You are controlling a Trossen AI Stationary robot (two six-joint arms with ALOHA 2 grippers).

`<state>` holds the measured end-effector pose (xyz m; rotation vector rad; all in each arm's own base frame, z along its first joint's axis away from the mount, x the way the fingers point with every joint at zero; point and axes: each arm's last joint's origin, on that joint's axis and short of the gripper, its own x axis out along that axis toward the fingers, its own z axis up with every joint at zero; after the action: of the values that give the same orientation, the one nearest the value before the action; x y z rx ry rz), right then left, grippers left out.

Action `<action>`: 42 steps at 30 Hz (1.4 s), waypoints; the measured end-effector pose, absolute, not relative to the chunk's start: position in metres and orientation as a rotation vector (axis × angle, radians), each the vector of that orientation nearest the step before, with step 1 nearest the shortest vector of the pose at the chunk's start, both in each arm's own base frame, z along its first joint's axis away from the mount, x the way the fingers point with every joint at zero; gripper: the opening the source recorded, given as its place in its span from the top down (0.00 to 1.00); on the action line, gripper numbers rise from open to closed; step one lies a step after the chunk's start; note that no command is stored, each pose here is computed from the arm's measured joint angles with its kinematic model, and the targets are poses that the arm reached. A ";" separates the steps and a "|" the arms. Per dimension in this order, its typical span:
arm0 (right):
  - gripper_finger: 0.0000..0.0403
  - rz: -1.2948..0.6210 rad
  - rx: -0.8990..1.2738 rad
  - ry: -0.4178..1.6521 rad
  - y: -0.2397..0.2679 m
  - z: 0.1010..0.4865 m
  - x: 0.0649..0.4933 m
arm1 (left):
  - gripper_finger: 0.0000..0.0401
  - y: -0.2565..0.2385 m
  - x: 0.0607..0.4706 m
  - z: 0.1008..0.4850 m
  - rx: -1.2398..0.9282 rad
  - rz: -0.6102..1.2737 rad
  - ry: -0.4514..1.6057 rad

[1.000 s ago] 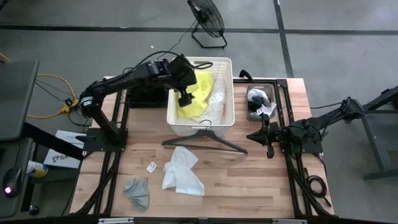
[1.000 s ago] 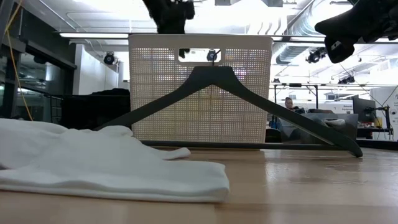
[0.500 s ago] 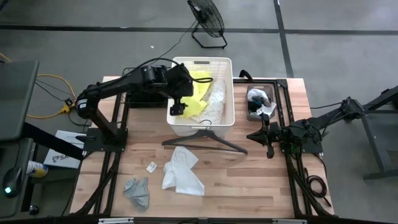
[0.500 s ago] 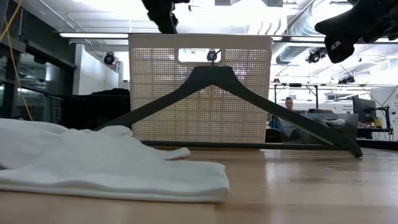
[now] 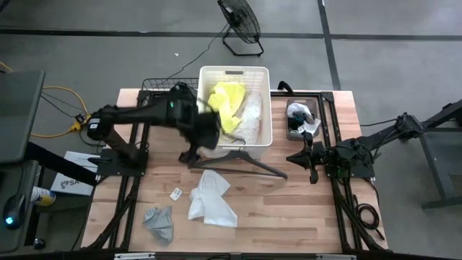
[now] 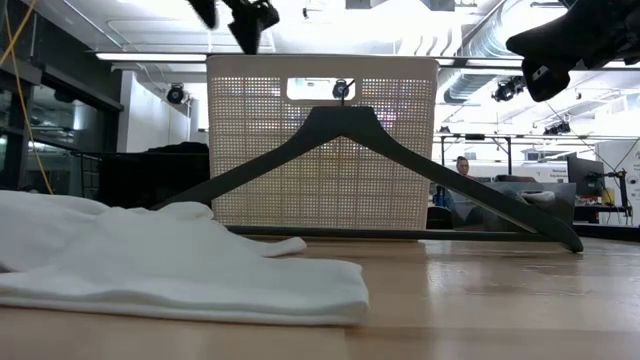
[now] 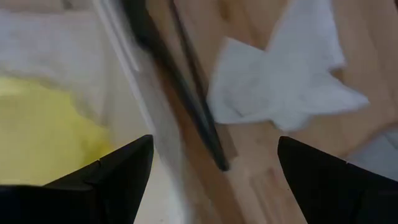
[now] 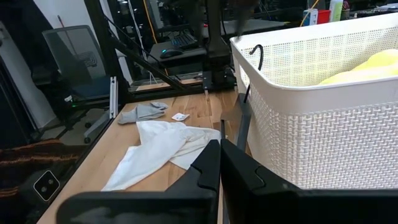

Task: Pick & Place Cloths
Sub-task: Adjust the white bin

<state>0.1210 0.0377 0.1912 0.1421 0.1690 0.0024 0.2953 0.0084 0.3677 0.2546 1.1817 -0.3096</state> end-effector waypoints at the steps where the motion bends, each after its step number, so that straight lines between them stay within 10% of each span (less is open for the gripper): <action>1: 0.99 0.003 0.142 0.169 0.038 0.191 0.121 | 0.17 0.000 0.295 0.364 0.279 -0.329 1.197; 16: 0.99 0.002 0.142 0.169 0.038 0.191 0.121 | 0.17 -0.085 0.290 0.290 0.463 -0.219 1.277; 42: 0.99 0.003 0.142 0.169 0.038 0.191 0.121 | 0.17 -0.006 0.314 0.301 0.466 0.300 1.149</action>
<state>0.1210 0.0377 0.1912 0.1423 0.1691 0.0028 0.3144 -0.0064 0.3012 0.4664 1.1487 0.2996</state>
